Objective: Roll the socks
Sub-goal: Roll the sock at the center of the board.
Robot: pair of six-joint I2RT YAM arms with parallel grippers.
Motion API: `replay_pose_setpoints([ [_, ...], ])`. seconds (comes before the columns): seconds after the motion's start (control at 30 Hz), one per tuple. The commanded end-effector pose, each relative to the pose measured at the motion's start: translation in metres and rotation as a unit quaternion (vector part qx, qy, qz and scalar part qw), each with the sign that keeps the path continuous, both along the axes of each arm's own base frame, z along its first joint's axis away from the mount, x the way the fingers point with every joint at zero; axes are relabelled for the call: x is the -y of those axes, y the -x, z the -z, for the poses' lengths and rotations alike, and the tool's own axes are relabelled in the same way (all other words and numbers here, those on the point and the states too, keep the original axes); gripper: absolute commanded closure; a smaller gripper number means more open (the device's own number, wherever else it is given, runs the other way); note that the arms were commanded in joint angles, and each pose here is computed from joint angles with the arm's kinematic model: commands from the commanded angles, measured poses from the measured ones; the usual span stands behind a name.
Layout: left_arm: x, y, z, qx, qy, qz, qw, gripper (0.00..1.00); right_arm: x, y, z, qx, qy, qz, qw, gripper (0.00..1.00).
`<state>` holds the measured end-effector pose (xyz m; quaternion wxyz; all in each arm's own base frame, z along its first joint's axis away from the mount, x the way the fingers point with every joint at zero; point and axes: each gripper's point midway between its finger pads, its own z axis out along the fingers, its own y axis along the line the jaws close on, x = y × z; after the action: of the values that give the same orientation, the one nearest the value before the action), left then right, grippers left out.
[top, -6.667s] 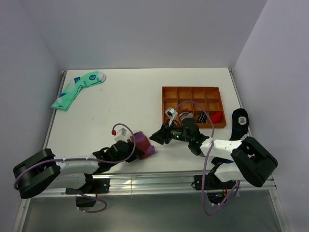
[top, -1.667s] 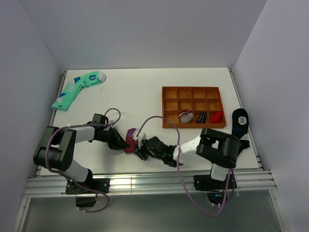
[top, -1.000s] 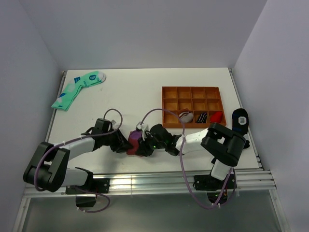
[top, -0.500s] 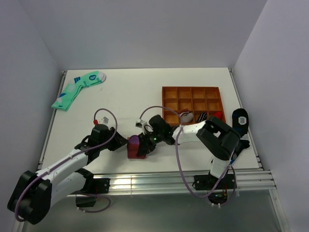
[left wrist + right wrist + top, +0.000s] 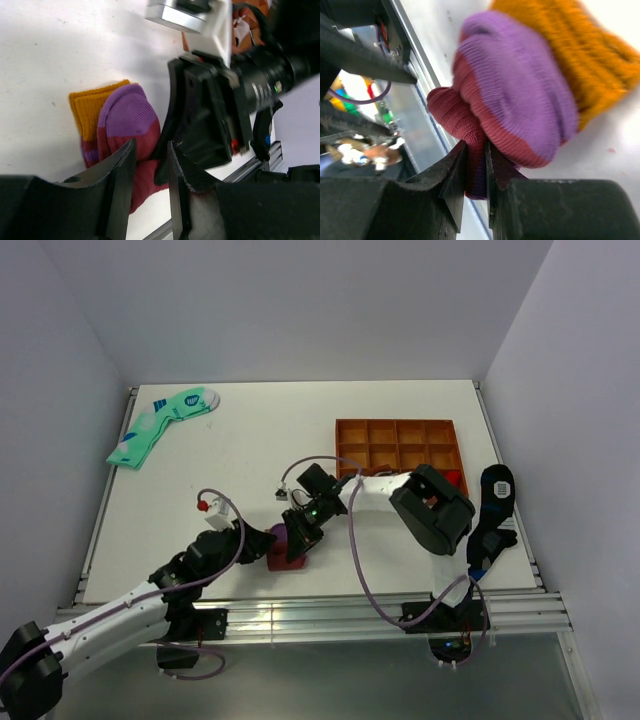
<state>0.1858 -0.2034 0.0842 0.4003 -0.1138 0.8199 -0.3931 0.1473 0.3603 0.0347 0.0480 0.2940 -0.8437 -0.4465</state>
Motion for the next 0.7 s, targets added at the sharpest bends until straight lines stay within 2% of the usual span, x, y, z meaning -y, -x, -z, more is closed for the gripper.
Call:
replay_pose_setpoints([
  [0.0, 0.003, -0.003, -0.013, 0.059, 0.006, -0.009, 0.998, 0.63, 0.025, -0.001, 0.017, -0.047, 0.078, 0.001, 0.996, 0.94],
  [0.33, 0.017, 0.01, -0.008, 0.091, -0.051, -0.001, 0.995, 0.6, 0.042, -0.009, 0.018, -0.068, 0.153, -0.02, 0.986, 0.94],
  [0.67, 0.032, 0.022, -0.005, 0.111, -0.102, 0.016, 0.988, 0.56, 0.053, -0.018, 0.027, -0.071, 0.187, -0.023, 0.979, 0.95],
])
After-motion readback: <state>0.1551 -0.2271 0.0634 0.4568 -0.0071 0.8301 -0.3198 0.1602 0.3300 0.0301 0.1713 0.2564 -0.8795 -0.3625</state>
